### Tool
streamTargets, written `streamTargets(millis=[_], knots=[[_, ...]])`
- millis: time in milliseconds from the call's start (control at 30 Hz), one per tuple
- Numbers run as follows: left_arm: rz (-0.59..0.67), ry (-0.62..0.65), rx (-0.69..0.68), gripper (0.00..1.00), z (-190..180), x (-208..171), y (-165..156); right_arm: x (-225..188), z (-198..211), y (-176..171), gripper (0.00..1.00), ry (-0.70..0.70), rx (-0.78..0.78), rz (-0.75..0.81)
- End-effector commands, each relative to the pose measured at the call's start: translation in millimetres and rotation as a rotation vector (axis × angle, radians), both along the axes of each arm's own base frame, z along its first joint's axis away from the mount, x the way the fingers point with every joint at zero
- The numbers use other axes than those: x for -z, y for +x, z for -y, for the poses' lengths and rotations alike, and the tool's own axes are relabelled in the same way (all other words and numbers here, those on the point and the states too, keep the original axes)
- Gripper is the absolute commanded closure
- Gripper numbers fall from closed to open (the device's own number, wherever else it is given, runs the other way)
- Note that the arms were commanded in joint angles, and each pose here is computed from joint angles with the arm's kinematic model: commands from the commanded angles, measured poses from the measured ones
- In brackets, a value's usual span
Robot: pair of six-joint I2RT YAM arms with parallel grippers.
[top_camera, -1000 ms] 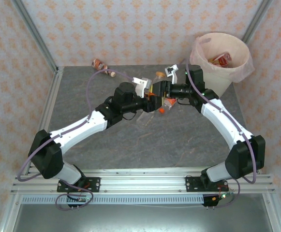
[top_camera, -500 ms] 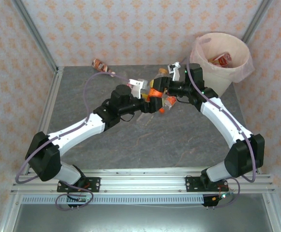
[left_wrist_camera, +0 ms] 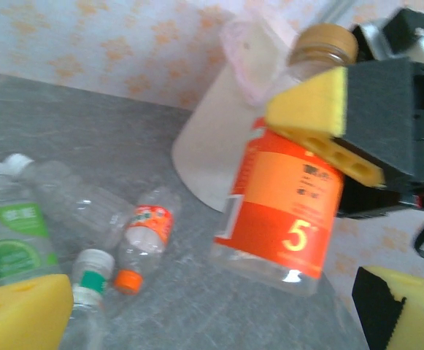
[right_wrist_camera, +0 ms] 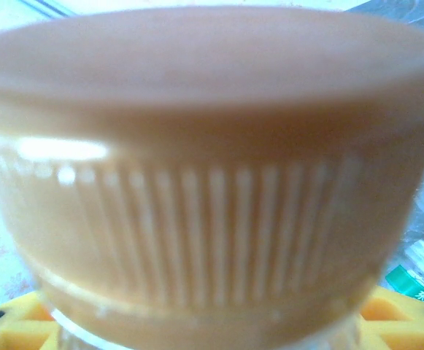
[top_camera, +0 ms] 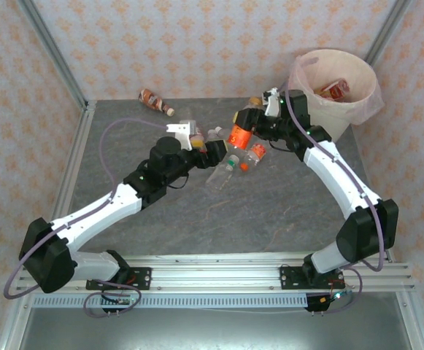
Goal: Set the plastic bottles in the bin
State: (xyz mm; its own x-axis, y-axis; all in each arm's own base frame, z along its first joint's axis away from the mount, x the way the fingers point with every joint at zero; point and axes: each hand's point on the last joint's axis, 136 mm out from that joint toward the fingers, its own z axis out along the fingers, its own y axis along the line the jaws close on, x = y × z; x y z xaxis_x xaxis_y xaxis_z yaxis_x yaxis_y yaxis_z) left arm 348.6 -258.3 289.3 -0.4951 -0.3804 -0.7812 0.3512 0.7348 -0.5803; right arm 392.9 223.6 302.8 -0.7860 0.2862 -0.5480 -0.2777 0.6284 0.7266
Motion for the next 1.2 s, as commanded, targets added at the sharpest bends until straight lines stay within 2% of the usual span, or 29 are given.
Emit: streamTargets(millis=[0, 167, 300, 400, 500, 633, 867, 1167], knots=[[-0.039, 0.041, -0.208, 0.00, -40, 11, 10, -14, 8, 8, 0.53, -0.012, 0.034, 0.031], [-0.154, 0.135, -0.387, 0.00, -74, 42, 15, -21, 23, 16, 0.54, -0.007, 0.061, 0.052], [-0.261, 0.227, -0.471, 0.00, -87, 69, 18, -31, 40, 28, 0.55, 0.006, 0.083, 0.078], [-0.352, 0.318, -0.545, 0.00, -97, 90, 20, -47, 52, 38, 0.55, 0.024, 0.093, 0.111], [-0.488, 0.461, -0.643, 0.00, -115, 114, 18, -64, 69, 49, 0.55, 0.030, 0.131, 0.136], [-0.618, 0.618, -0.628, 0.00, -111, 139, 21, -92, 100, 65, 0.55, 0.026, 0.228, 0.197], [-0.656, 0.599, -0.606, 0.00, -98, 160, 25, -125, 165, 106, 0.54, -0.028, 0.437, 0.275], [-0.632, 0.580, -0.610, 0.00, -103, 157, 21, -140, 241, 148, 0.54, -0.118, 0.656, 0.296]])
